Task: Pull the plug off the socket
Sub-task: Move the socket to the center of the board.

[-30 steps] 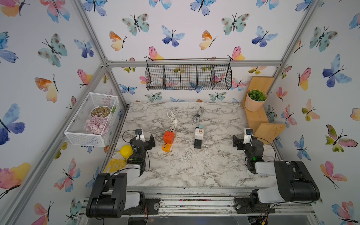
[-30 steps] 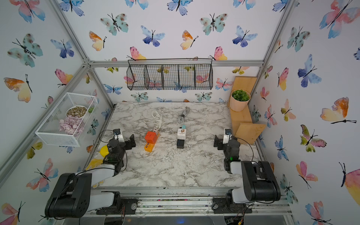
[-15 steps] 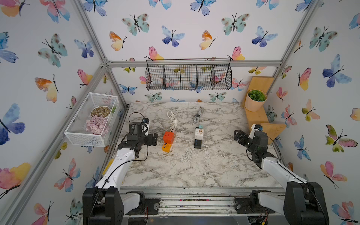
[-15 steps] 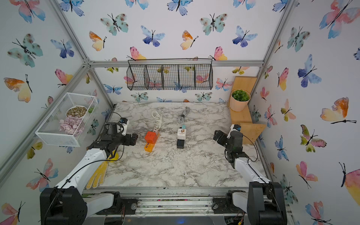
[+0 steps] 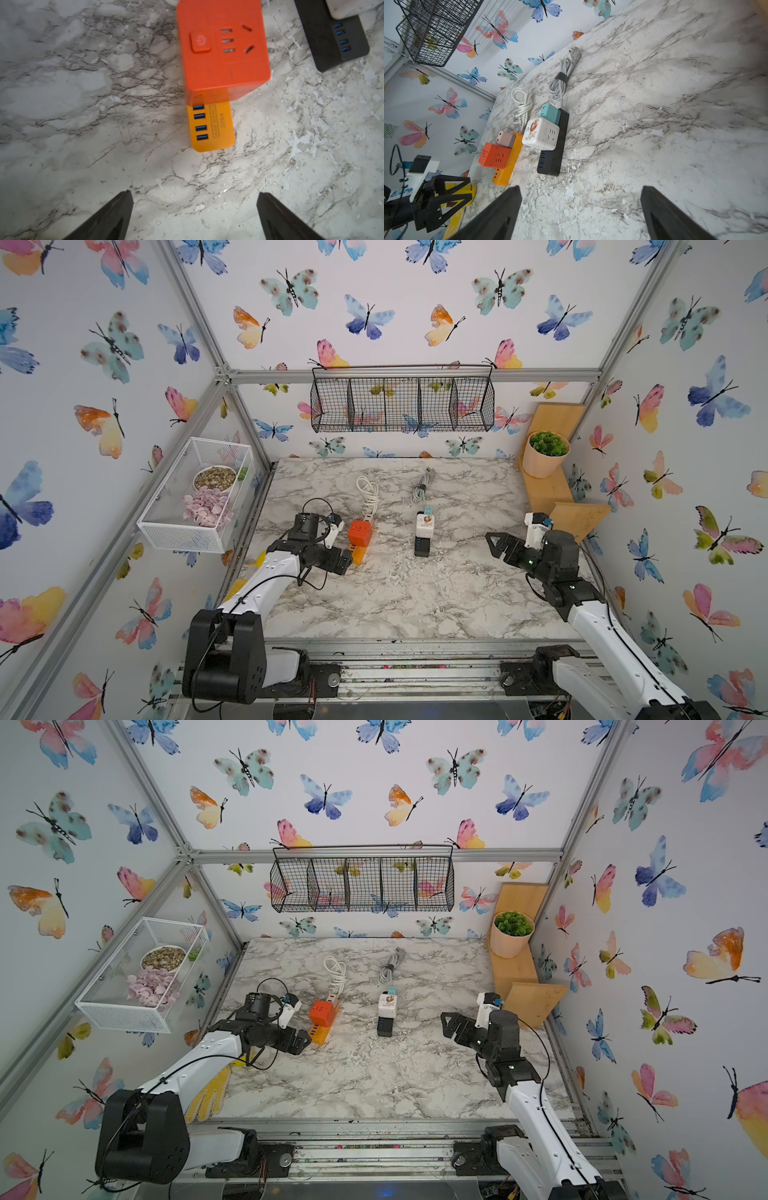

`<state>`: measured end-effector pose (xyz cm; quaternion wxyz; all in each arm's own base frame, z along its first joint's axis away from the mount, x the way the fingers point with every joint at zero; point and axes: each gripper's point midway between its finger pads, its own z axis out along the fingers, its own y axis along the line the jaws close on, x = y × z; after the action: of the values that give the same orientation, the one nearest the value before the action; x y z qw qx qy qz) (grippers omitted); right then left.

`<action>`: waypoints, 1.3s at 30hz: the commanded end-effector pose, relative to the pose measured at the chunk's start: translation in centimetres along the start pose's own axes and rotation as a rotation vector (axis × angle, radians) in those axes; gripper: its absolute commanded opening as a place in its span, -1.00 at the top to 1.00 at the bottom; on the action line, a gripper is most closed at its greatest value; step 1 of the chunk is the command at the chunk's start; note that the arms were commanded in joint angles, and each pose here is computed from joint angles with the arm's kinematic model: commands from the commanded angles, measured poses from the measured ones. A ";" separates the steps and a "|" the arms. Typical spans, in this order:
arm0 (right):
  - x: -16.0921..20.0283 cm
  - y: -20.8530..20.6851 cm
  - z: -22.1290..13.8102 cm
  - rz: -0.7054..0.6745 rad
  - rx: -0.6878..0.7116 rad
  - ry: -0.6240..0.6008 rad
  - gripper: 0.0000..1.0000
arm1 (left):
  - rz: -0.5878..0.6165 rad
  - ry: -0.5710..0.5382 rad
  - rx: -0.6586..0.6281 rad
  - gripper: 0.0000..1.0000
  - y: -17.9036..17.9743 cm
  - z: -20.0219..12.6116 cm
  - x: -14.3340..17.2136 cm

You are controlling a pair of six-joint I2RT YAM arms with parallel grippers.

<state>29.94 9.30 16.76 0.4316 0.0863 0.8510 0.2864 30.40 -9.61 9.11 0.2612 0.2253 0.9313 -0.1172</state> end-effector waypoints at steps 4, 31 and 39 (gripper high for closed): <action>1.7 -1.0 0.1 -0.027 0.032 0.052 -0.95 | 0.136 -0.078 0.033 -0.97 -3.1 1.4 -0.9; 0.2 0.2 -0.6 -0.069 0.004 0.013 -0.95 | 0.086 -0.042 -0.092 -0.86 -0.5 5.4 -0.8; 0.0 0.3 -0.9 -0.071 0.009 0.008 -0.95 | 0.071 -0.036 -0.093 -0.79 0.0 6.9 -2.0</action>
<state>29.16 9.20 16.32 0.4304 0.0634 0.8584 0.2717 34.02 -12.27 4.56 0.2918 0.2496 0.9212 -0.0628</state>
